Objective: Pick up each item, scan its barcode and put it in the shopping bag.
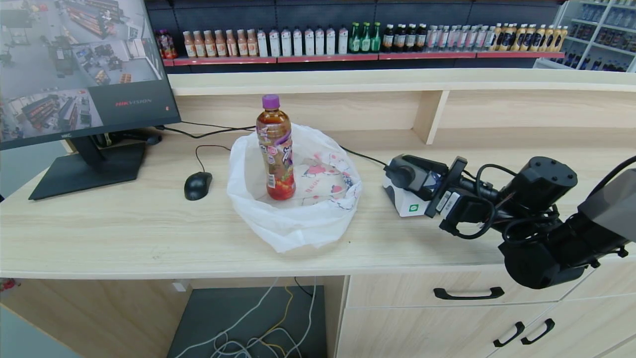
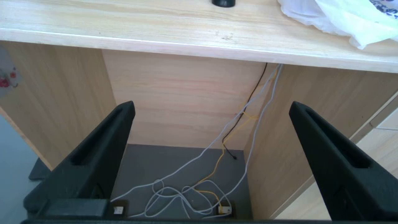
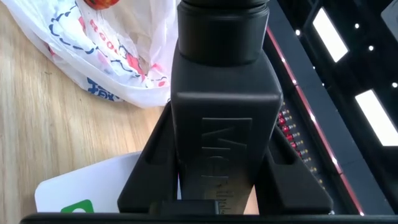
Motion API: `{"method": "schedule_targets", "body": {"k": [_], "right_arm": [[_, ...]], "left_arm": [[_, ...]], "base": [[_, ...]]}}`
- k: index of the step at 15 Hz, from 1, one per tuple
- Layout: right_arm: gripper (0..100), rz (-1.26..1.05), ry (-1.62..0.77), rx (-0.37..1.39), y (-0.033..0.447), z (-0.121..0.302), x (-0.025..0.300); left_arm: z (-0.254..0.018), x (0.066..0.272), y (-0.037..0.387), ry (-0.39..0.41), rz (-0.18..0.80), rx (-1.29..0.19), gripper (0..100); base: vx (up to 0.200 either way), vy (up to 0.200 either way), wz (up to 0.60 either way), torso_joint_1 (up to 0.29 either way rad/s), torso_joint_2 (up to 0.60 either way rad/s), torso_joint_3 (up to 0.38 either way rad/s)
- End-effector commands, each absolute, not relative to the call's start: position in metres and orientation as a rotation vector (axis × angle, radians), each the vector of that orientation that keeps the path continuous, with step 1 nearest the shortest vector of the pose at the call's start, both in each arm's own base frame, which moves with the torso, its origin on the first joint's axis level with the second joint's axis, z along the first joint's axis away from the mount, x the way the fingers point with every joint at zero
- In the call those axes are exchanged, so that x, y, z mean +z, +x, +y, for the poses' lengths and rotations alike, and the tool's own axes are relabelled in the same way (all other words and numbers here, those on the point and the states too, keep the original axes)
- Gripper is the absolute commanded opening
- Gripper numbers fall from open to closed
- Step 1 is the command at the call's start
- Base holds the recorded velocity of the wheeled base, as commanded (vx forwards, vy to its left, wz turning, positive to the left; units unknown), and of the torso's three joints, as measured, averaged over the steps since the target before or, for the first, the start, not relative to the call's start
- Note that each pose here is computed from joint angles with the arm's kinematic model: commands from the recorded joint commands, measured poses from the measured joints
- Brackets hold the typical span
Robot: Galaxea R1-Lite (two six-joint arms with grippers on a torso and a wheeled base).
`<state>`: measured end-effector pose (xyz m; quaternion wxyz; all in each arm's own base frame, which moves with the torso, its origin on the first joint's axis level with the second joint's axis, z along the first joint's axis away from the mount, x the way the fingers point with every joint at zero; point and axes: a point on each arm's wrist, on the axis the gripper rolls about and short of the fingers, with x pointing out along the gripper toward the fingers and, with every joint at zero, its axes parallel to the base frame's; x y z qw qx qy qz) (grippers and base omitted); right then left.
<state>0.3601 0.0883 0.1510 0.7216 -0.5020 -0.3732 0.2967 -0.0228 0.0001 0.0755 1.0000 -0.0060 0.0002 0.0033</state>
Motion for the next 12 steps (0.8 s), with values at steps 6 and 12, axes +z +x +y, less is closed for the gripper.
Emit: {"method": "schedule_targets", "body": {"k": [6, 12], "right_arm": [[0, -0.844, -1.104, 0.641, 0.355, 0.086, 0.162], [0, -0.904, -1.043, 0.615, 0.328, 0.082, 0.203]], "left_arm": [[0.000, 0.075, -0.023, -0.012, 0.000, 0.008, 100], [0.000, 0.075, -0.023, -0.012, 0.000, 0.008, 100]], "base": [[0.000, 0.000, 0.00, 0.000, 0.00, 0.000], [0.000, 0.000, 0.00, 0.000, 0.00, 0.000]]}}
